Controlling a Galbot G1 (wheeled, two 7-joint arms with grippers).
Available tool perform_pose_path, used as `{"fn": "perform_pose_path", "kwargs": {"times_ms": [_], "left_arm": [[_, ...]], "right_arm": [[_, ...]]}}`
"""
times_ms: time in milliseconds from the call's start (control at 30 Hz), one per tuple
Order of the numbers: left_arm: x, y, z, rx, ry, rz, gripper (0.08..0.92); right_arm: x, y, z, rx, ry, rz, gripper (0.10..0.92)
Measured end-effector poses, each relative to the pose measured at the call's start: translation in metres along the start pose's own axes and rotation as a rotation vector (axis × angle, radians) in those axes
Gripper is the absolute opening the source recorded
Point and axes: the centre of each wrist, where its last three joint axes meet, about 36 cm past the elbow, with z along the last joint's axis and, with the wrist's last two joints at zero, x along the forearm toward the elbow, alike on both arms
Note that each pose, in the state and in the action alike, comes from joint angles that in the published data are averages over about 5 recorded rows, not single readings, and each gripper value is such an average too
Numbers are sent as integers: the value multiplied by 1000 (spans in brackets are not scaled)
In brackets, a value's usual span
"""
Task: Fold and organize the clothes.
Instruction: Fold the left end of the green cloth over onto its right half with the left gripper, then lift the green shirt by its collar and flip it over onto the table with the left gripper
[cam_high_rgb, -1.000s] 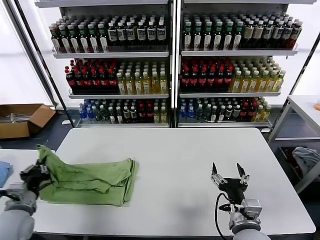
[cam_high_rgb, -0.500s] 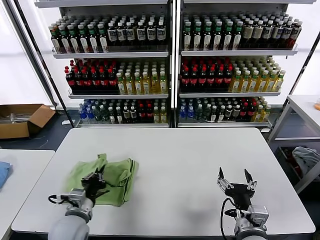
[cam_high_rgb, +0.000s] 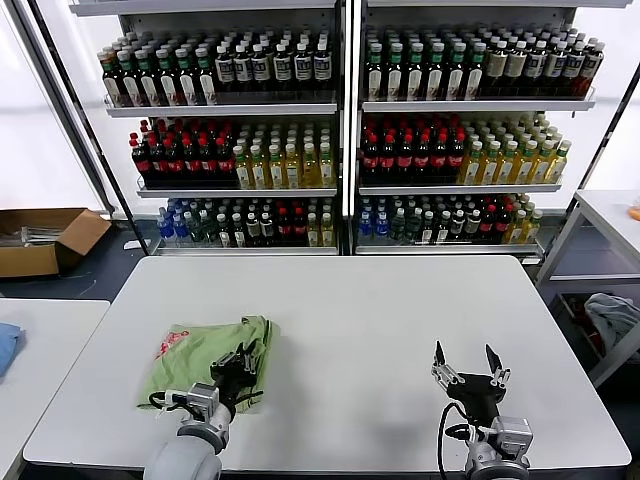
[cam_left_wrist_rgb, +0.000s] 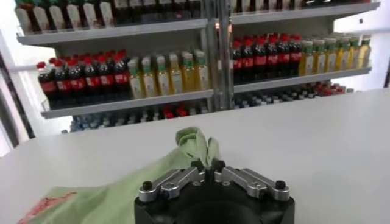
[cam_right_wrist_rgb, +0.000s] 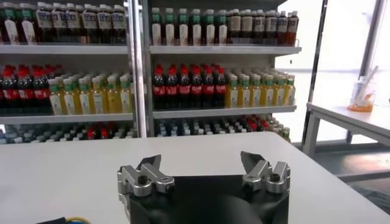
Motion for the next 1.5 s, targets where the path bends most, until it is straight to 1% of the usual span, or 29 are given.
{"fn": "perform_pose_path", "kwargs": {"times_ms": [300,433,533,633,700,833,933,1000,1100,1333,1400,1500], "left_arm": [[-17,-17,27,-15,16,16,510],[-18,-24,33,-11,8,27,623],[-16,-29,34,7,-8,48,710],[-12,-35,29,58,-41,85,785],[-7,-38,20,106,-72,112,812],[4,-36,-7,221,-152,152,822],[12,-26,-28,297,-204,157,823],[16,-14,-37,319,-219,137,823],[20,12,-40,302,-213,79,823],[29,85,-28,198,-145,-88,823],[32,101,-23,183,-125,-120,823],[33,119,-16,172,-97,-153,823]], "right_arm": [[0,0,2,1,0,-5,823],[0,2,4,1,4,-9,823],[-1,3,5,0,7,-11,823],[-2,5,6,-1,8,-14,823],[-3,5,6,-1,9,-17,823],[-5,7,5,3,10,-26,823],[-6,9,4,5,7,-36,823],[-8,10,3,5,5,-44,823],[-10,12,3,4,4,-54,823],[-14,18,2,2,3,-75,823],[-14,20,2,2,2,-82,823],[-15,22,1,2,2,-87,823]]}}
